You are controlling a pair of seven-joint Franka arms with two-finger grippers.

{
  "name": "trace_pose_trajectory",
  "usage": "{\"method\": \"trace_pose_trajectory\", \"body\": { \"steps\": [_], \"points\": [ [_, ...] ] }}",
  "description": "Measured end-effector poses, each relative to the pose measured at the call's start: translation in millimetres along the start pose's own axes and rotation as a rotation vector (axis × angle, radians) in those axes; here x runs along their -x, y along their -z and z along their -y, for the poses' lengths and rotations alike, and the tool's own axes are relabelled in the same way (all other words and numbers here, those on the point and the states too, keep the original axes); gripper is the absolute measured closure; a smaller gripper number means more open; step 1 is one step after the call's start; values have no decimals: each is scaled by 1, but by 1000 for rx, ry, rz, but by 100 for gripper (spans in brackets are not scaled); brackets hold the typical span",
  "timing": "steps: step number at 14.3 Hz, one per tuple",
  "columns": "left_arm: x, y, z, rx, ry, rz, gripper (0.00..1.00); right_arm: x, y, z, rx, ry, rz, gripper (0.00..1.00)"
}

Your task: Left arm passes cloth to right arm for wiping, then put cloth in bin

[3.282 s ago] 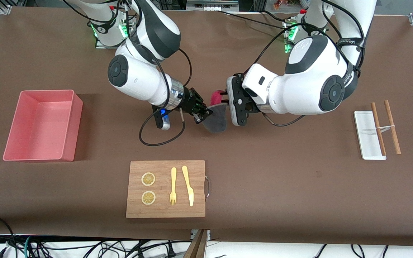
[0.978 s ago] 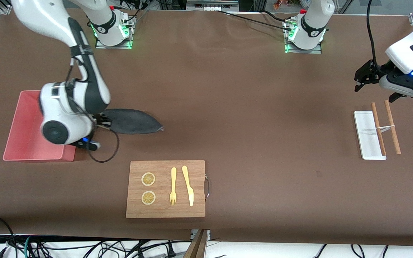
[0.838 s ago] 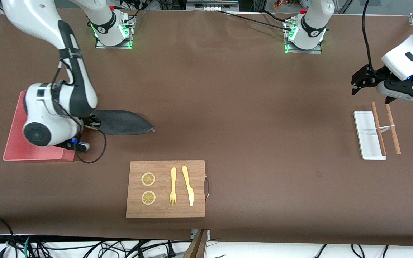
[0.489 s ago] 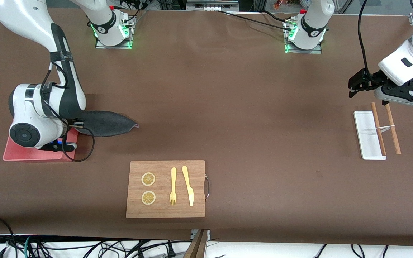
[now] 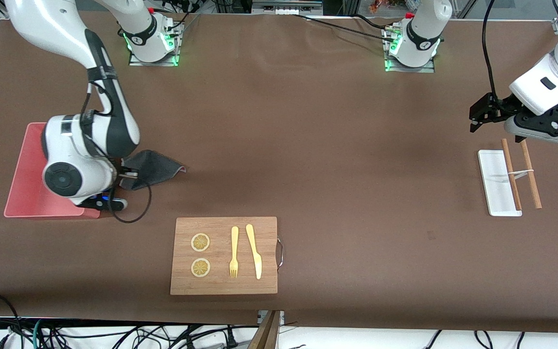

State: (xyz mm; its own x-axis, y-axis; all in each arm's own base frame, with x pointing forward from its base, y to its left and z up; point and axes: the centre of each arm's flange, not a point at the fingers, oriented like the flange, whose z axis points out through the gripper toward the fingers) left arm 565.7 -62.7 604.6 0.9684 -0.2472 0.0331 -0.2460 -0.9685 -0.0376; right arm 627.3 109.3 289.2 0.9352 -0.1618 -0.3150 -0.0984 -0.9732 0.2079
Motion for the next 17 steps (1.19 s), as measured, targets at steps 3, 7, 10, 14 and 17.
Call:
{"method": "trace_pose_trajectory", "body": {
  "steps": [3, 7, 10, 14, 17],
  "points": [
    [0, 0, -1, 0, -1, 0, 0, 14, 6, 50, -65, -81, -12, 98],
    [0, 0, -1, 0, -1, 0, 0, 26, 8, 103, -143, -169, -45, 98],
    [0, 0, -1, 0, -1, 0, 0, 36, 10, 139, -209, -228, -51, 98],
    [0, 0, -1, 0, -1, 0, 0, 56, 22, 206, -264, -322, -61, 98],
    [0, 0, -1, 0, -1, 0, 0, 73, 24, 255, -333, -373, -93, 98]
  ]
}}
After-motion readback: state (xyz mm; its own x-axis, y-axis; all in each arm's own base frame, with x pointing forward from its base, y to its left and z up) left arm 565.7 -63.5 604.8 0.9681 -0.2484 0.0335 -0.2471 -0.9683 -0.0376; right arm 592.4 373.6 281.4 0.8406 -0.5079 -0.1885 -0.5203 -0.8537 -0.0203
